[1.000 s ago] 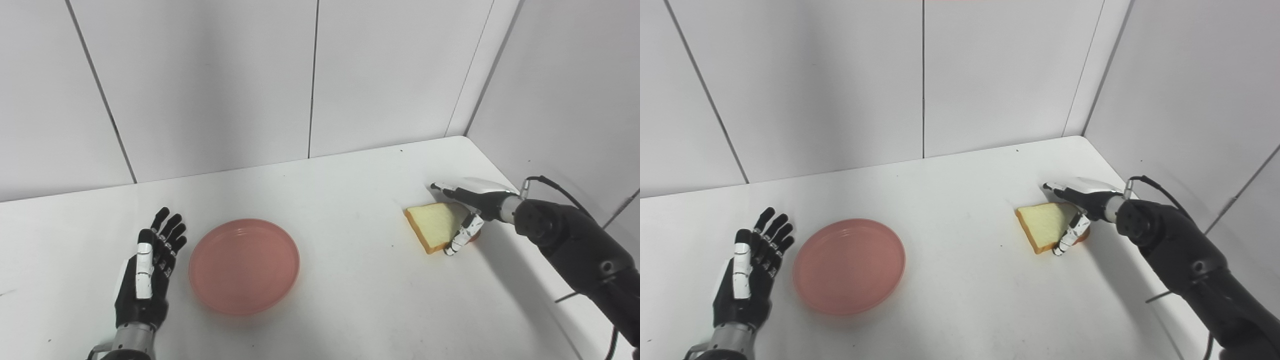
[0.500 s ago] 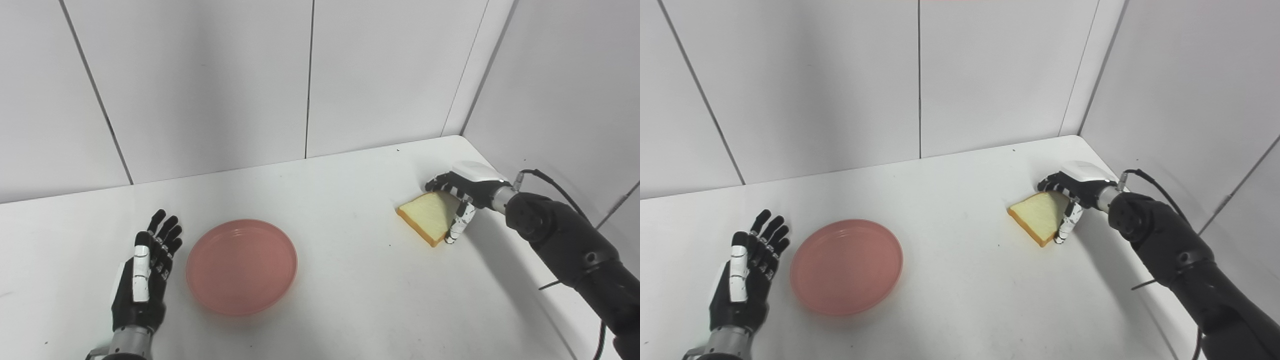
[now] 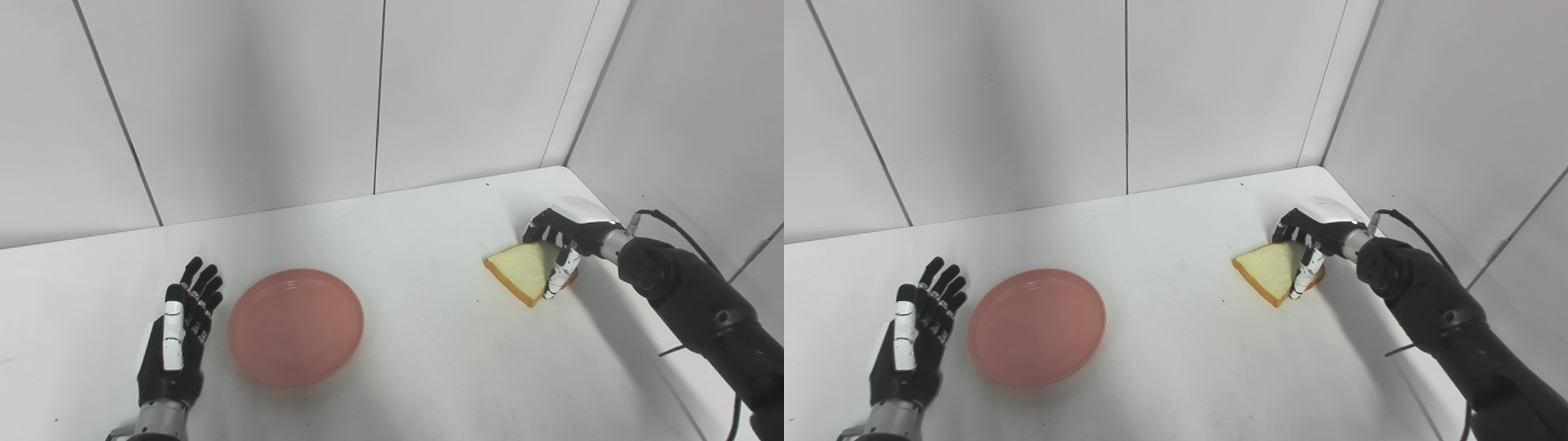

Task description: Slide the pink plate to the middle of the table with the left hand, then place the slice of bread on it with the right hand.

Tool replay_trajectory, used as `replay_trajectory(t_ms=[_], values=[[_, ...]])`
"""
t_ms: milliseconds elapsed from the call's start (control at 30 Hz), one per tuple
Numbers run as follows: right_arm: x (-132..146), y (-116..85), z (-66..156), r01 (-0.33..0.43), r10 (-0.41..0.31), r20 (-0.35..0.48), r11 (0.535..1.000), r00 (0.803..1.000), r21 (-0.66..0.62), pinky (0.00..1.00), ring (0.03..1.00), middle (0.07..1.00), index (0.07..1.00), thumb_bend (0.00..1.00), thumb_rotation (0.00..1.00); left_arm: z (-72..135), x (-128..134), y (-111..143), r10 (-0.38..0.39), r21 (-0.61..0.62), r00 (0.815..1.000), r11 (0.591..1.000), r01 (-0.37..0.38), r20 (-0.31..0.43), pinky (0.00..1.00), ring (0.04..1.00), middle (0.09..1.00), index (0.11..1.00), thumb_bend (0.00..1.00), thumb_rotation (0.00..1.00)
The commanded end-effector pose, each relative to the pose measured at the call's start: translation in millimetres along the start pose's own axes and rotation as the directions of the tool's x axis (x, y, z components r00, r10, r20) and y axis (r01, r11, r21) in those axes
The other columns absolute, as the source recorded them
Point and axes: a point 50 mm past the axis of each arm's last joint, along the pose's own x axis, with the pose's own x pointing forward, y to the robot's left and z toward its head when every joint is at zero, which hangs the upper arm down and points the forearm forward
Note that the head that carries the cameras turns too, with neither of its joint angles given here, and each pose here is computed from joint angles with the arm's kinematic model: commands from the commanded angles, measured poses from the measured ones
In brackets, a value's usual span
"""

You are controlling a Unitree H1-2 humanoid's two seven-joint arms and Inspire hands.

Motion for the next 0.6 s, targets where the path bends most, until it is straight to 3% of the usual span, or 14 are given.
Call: replay_trajectory(t_ms=[0, 267, 433, 567], values=[[-4, -7, 12, 0.016, -0.016, 0.072, 1.0, 0.997, 0.0, 0.37, 0.438, 0.448, 0.513, 0.53, 0.0, -23, -16, 0, 0.022, -0.014, 0.995, 1.0, -0.023, -0.097, 0.96, 0.937, 0.924, 0.915, 0.7, 0.94], [-29, -55, 40, 0.16, -0.171, 0.193, 0.985, 0.966, 0.069, 0.35, 0.414, 0.433, 0.521, 0.53, 0.0, -24, -15, -2, 0.019, -0.016, 0.995, 1.0, -0.02, -0.098, 0.97, 0.939, 0.923, 0.911, 0.69, 0.95], [-37, -80, 57, 0.203, -0.226, 0.227, 0.972, 0.947, 0.121, 0.37, 0.43, 0.444, 0.517, 0.53, 0.0, -24, -16, -5, 0.01, -0.014, 0.995, 1.0, -0.012, -0.103, 0.98, 0.942, 0.924, 0.91, 0.69, 0.95], [-40, -88, 74, 0.2, -0.252, 0.25, 0.956, 0.935, 0.216, 0.36, 0.415, 0.442, 0.512, 0.53, 0.0, -23, -16, -8, 0.01, -0.023, 0.994, 1.0, -0.012, -0.111, 0.99, 0.945, 0.926, 0.91, 0.69, 0.94]])
